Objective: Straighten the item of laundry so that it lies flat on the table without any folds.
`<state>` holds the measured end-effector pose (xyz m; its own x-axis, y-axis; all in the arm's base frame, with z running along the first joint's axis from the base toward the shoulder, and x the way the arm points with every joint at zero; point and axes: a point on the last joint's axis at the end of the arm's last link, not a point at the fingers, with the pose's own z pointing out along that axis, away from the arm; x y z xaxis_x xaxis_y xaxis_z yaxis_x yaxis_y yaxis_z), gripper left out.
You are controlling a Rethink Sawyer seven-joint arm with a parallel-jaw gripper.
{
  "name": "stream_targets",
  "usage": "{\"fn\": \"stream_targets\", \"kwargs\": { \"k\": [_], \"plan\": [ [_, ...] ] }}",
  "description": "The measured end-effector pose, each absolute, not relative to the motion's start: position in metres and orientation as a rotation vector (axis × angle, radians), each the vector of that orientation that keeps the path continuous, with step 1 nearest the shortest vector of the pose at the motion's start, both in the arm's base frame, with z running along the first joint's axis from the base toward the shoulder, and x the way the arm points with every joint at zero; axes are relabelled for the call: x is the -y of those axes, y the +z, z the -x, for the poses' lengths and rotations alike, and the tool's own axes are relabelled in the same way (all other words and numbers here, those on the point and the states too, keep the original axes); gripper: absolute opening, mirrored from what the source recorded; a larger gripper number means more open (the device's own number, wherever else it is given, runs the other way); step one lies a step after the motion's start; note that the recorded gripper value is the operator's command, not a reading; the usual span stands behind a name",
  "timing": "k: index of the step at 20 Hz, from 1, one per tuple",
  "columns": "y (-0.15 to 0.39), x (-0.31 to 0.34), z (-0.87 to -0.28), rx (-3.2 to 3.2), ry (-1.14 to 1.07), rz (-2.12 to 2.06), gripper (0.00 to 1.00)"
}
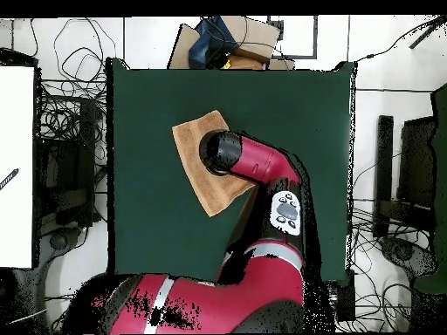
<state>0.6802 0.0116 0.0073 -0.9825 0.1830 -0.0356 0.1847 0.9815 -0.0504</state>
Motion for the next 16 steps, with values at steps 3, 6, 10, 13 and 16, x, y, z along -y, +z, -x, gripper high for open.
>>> {"fn": "stream_targets", "kwargs": {
  "k": [3,6,10,13,16],
  "plan": [
    [0.012,-0.013,-0.68,-3.093,-0.09,-0.281,0.0],
    [0.019,-0.015,-0.679,-3.089,-0.098,-0.277,0.0],
    [0.024,-0.017,-0.675,-3.09,-0.098,-0.276,0.0],
    [0.027,-0.019,-0.675,-3.089,-0.103,-0.27,0.0],
    [0.028,-0.021,-0.674,-3.087,-0.111,-0.261,0.0]
  ]
}}
